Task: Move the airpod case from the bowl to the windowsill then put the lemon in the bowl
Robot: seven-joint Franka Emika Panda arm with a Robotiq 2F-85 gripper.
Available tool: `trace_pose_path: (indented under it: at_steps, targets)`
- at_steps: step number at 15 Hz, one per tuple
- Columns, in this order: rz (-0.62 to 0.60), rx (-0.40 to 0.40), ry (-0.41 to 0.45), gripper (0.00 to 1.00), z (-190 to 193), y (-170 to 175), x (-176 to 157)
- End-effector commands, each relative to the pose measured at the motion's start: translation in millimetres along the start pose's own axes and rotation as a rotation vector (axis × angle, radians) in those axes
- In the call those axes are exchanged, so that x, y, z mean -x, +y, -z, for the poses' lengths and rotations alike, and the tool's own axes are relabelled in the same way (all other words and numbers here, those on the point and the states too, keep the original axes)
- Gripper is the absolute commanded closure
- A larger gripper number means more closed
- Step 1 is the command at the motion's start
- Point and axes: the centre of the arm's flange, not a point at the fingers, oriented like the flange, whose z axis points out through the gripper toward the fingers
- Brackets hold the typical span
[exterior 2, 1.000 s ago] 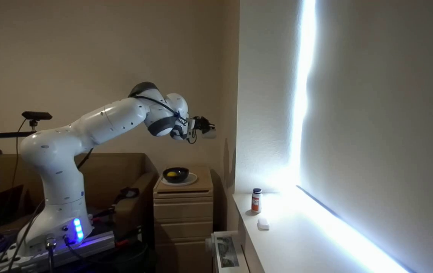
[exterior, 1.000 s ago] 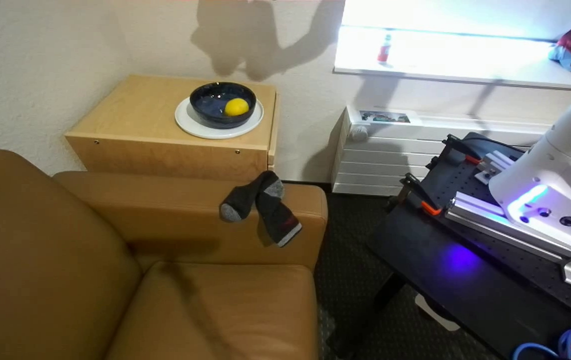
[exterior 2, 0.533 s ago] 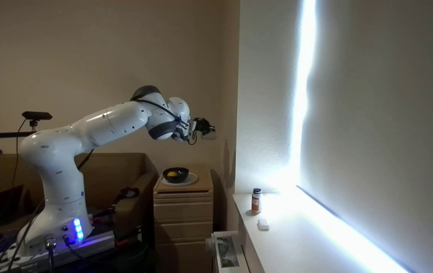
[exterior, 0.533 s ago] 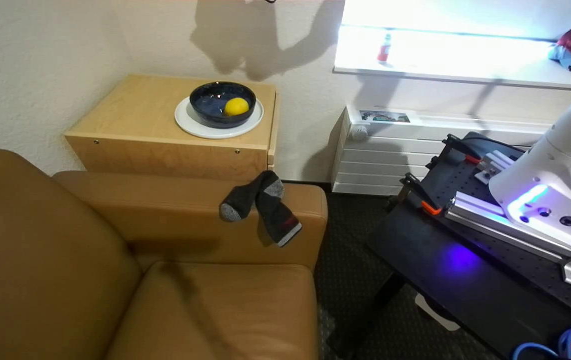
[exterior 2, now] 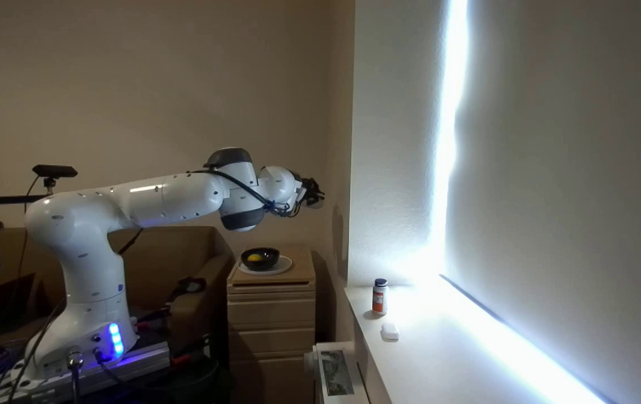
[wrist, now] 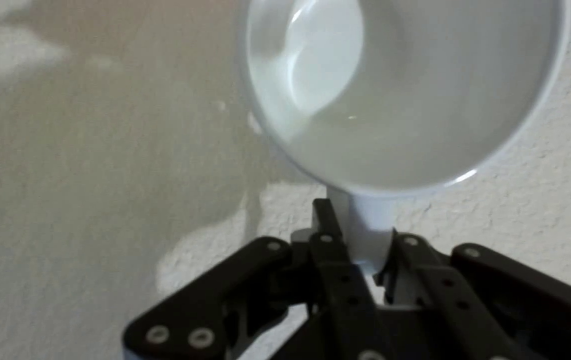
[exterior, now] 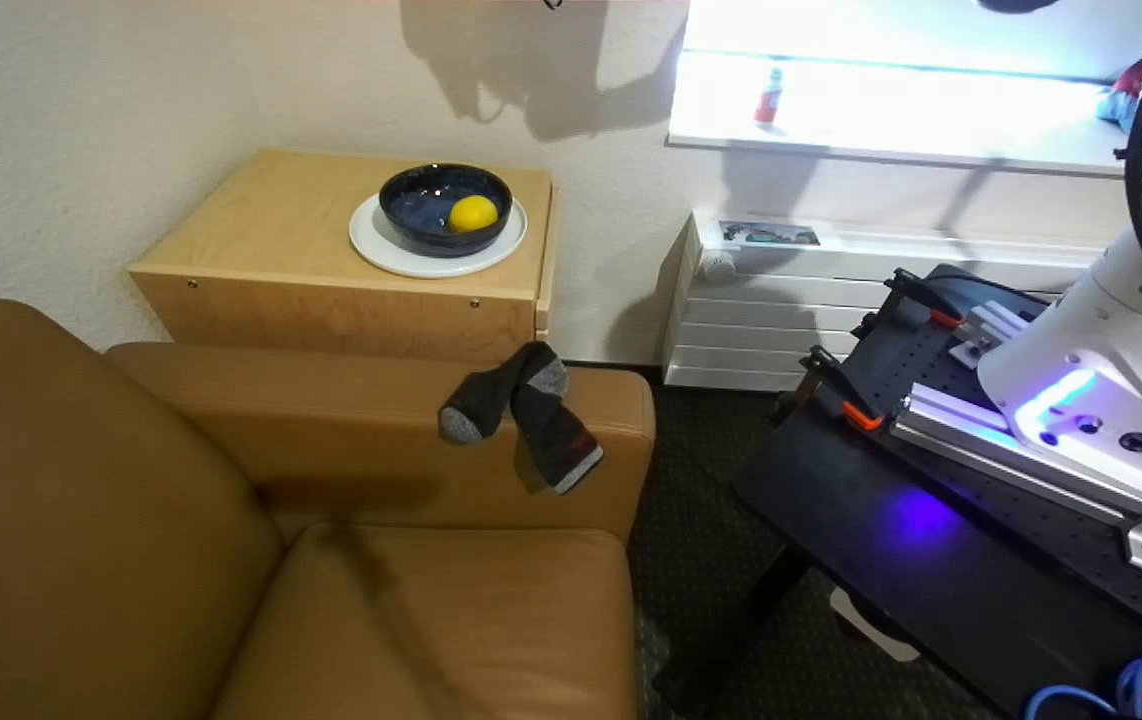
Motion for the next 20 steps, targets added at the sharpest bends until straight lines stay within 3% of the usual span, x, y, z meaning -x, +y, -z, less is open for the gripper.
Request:
trace_pose_path:
  at_steps: [1,3,5,7,8,10,11,13,15,20]
  targets:
    - [-0.058,-0.029,-0.145,0.95,11.1,73.4,22.4]
    - [-0.062,0.002,-0.232,0.95,9.1,95.2,32.5]
    - [-0.078,0.101,-0.303,0.95,6.8,123.7,45.3]
    - [-0.076,0.198,-0.307,0.95,10.7,147.8,46.9]
    - [-0.066,0.154,-0.287,0.82,-2.9,133.0,49.4]
    - [-0.063,0.195,-0.303,0.82,-0.3,154.3,56.1]
    - [-0.065,0.197,-0.305,0.95,0.5,155.4,55.7]
    - [-0.085,0.215,-0.324,0.95,-1.9,143.9,47.8]
    - [-0.151,0.309,-0.339,0.95,-11.3,138.9,34.9]
    - [-0.226,0.531,-0.265,0.95,-23.7,122.1,4.2]
